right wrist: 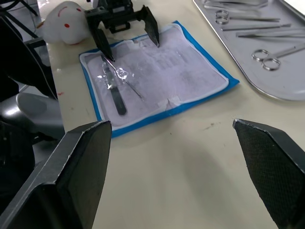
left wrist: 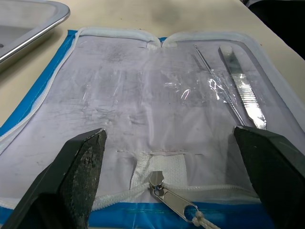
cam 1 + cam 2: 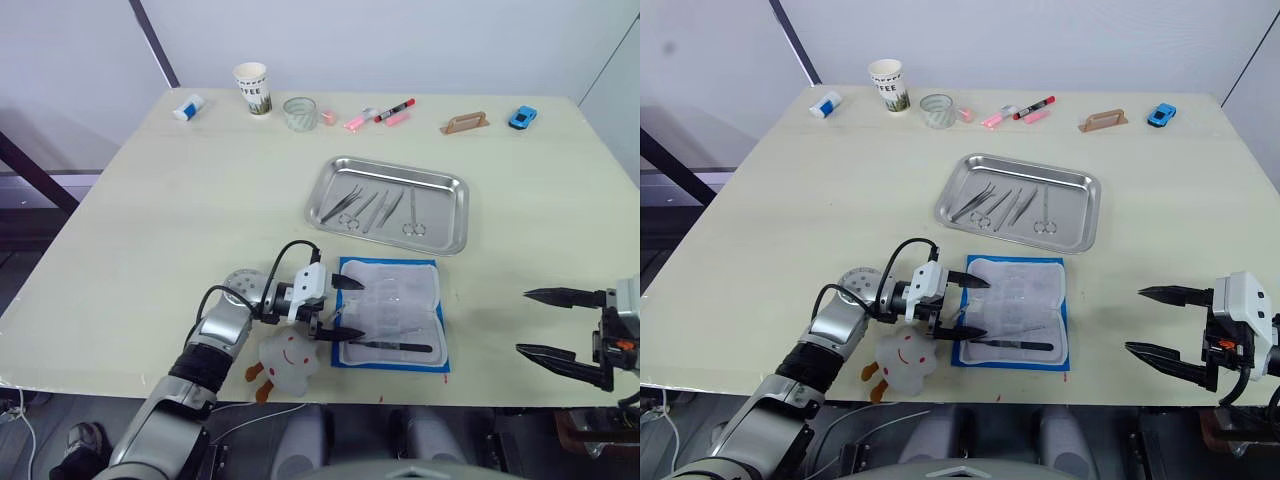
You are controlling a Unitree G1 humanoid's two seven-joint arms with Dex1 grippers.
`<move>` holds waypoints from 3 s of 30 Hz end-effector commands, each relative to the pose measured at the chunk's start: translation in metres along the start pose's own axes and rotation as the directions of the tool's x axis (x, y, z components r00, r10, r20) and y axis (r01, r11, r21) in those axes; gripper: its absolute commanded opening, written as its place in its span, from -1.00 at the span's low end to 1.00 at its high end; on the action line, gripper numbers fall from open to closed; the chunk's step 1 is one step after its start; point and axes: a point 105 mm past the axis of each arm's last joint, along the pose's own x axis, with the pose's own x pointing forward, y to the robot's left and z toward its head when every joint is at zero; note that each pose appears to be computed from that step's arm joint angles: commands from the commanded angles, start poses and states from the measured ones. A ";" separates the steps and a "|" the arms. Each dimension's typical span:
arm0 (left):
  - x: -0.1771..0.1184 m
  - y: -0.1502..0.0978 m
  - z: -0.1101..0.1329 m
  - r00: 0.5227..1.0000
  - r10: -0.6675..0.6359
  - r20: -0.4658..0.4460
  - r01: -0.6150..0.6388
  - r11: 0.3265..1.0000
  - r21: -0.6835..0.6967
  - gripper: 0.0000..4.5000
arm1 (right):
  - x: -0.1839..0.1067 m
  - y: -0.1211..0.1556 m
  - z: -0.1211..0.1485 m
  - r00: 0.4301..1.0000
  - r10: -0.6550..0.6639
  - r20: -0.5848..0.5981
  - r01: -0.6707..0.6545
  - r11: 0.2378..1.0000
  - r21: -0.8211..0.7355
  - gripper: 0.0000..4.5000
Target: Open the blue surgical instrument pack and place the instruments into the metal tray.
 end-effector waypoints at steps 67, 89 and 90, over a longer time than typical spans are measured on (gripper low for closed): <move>0.005 -0.005 -0.010 0.999 -0.003 -0.048 -0.001 0.997 -0.080 1.00 | 0.143 0.017 -0.024 0.941 0.220 -0.256 -0.279 0.934 -0.224 -0.90; 0.007 -0.006 -0.008 0.999 -0.001 -0.045 -0.002 0.997 -0.079 1.00 | 0.135 0.019 -0.015 0.938 0.214 -0.274 -0.277 0.936 -0.217 -0.90; 0.007 -0.006 -0.008 0.999 -0.002 -0.044 -0.002 0.997 -0.079 1.00 | 0.135 0.020 -0.015 0.935 0.224 -0.276 -0.285 0.936 -0.205 -0.90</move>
